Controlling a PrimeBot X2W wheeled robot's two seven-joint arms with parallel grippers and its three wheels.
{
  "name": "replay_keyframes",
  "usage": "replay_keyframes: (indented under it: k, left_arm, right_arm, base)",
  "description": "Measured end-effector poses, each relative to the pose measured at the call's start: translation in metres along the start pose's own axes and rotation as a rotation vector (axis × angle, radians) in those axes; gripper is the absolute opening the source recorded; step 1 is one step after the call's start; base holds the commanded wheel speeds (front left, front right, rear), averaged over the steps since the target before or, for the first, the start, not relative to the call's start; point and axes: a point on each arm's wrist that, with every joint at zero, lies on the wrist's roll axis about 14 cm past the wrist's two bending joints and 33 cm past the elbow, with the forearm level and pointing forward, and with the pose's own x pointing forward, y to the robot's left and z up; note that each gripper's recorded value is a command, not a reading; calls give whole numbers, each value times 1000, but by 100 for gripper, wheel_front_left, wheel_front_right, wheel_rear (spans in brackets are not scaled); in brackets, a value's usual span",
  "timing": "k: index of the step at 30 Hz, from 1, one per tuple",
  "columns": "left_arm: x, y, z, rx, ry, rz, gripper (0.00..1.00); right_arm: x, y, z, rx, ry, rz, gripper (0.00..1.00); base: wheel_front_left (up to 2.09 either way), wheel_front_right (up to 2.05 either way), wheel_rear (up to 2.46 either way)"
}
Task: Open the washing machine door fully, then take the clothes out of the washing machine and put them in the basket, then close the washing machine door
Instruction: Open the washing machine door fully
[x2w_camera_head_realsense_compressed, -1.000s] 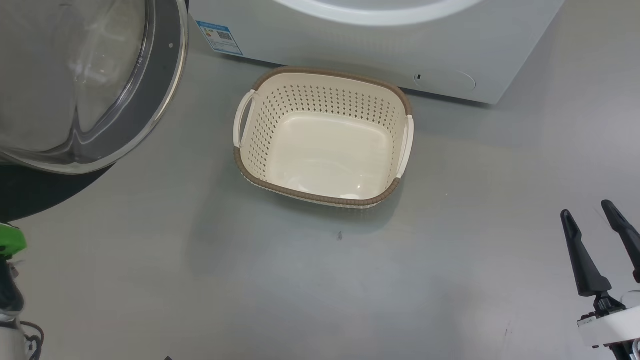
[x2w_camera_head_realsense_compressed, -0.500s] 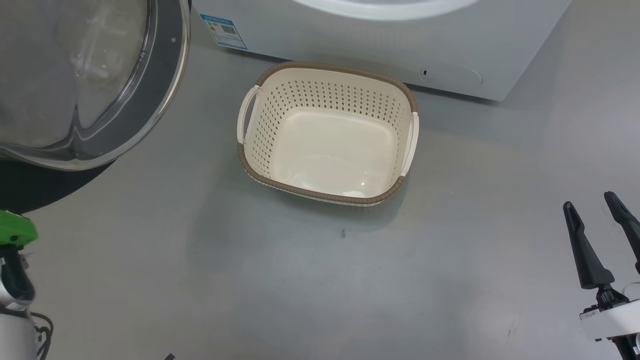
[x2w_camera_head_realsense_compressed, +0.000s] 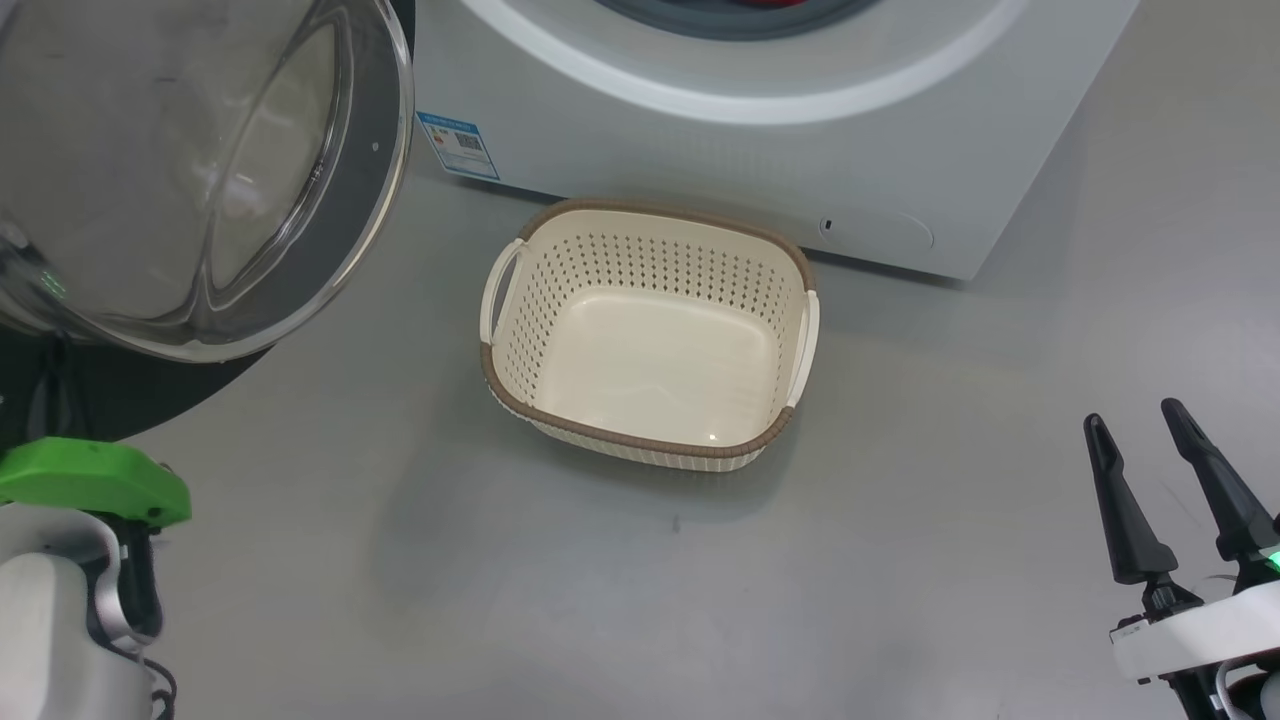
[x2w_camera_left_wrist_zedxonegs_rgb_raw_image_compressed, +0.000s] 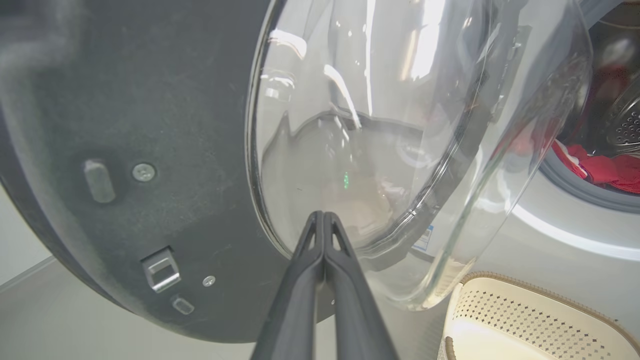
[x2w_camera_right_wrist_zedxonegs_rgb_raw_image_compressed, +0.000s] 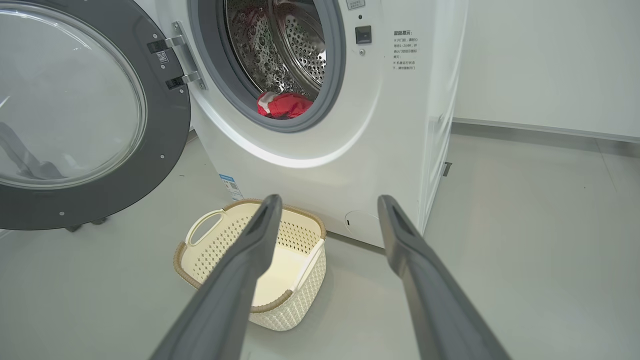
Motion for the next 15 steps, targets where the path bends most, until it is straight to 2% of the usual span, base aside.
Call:
replay_keyframes:
  k: [15]
  left_arm:
    - [-47,-55,-8,16,-11,-243,0]
  right_arm:
    - [-22,20,31,3,-111,-41,100]
  base:
    - [0,0,0]
